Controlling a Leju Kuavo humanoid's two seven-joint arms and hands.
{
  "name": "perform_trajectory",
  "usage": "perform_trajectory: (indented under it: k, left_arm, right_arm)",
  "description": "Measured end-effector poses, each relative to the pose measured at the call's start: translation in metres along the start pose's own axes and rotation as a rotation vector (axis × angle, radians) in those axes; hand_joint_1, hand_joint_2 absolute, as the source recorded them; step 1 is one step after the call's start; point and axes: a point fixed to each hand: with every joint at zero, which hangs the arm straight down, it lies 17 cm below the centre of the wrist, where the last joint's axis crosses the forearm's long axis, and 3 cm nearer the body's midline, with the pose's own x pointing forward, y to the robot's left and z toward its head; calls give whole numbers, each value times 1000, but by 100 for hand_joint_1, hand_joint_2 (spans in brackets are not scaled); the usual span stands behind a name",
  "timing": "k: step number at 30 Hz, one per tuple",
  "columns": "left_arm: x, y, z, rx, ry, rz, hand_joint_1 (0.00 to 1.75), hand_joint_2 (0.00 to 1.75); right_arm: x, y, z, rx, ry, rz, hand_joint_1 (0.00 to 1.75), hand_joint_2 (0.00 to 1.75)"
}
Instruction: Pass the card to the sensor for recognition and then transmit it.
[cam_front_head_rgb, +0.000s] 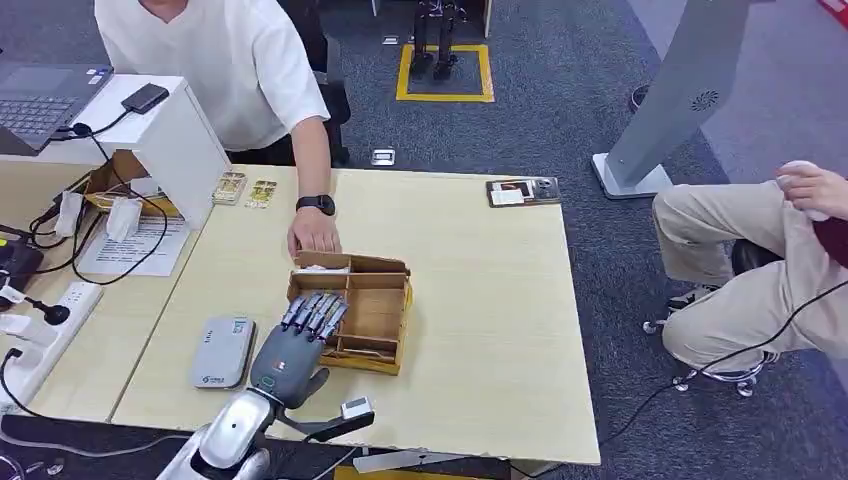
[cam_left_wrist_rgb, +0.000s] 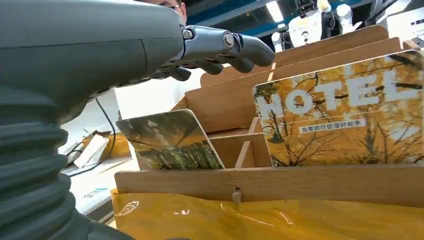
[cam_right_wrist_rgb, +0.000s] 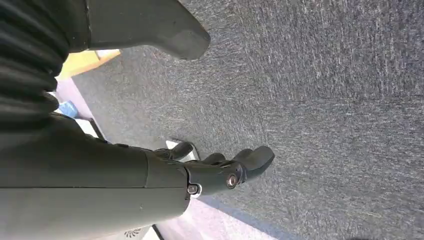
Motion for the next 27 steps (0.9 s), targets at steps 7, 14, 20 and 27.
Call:
perform_trajectory:
  k: [7,14,20,27]
  left_arm:
    - [-2,-3,-2,-2,14,-4,0,175]
    - [-4,-6,-1,-8,24,-5,0,175]
    - [-8,-1,-2,18,42,17,0,175]
    - [-19,-1,1,20,59,9,0,175]
  right_arm:
    - [0,0,0,0,2,-1,0,175]
    - [-1,0,0,0,3,-3,0,175]
    - [-1,0,0,0,5,-5,0,175]
    - [-2,0,0,0,9,-8,0,175]
